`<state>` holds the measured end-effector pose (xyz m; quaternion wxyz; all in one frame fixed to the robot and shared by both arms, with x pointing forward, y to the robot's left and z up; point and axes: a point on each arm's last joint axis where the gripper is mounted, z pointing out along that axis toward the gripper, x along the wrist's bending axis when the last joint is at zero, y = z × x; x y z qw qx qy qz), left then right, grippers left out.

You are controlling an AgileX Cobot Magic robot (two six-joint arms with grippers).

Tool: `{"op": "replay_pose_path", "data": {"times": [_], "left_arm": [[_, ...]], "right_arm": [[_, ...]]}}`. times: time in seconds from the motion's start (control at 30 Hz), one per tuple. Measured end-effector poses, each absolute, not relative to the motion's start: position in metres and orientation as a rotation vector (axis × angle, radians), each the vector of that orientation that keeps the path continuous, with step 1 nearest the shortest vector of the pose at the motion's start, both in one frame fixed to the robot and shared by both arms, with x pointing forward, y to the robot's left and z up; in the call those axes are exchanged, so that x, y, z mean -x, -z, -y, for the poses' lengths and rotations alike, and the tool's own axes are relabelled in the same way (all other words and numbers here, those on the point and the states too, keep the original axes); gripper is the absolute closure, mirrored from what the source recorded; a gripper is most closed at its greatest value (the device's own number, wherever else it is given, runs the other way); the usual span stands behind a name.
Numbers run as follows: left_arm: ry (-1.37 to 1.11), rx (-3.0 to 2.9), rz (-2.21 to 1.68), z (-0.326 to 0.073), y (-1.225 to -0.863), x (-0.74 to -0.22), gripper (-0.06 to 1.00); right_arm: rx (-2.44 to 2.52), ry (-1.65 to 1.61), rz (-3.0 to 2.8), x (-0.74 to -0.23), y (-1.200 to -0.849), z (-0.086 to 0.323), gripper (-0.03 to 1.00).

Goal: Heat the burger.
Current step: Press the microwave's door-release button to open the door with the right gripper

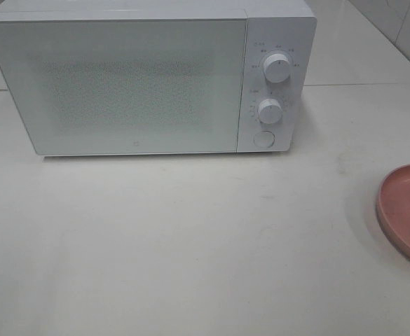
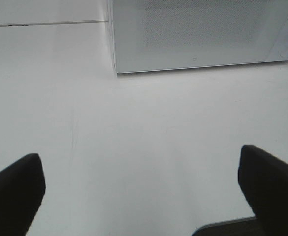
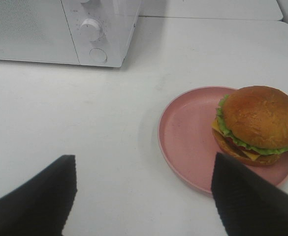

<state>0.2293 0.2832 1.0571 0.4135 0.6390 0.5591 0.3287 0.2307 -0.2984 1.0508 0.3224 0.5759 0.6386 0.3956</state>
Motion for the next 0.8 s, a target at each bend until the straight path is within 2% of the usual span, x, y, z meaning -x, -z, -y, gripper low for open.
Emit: {"op": "replay_pose_path", "data": {"times": [0.8], "left_arm": [[-0.826, -1.606, -1.406, -0.2832, -1.0571, -0.2293, -0.05]], "right_arm": [[-1.498, -1.054, -1.661, -0.2303, -1.0541, 0.2984, 0.22]]}}
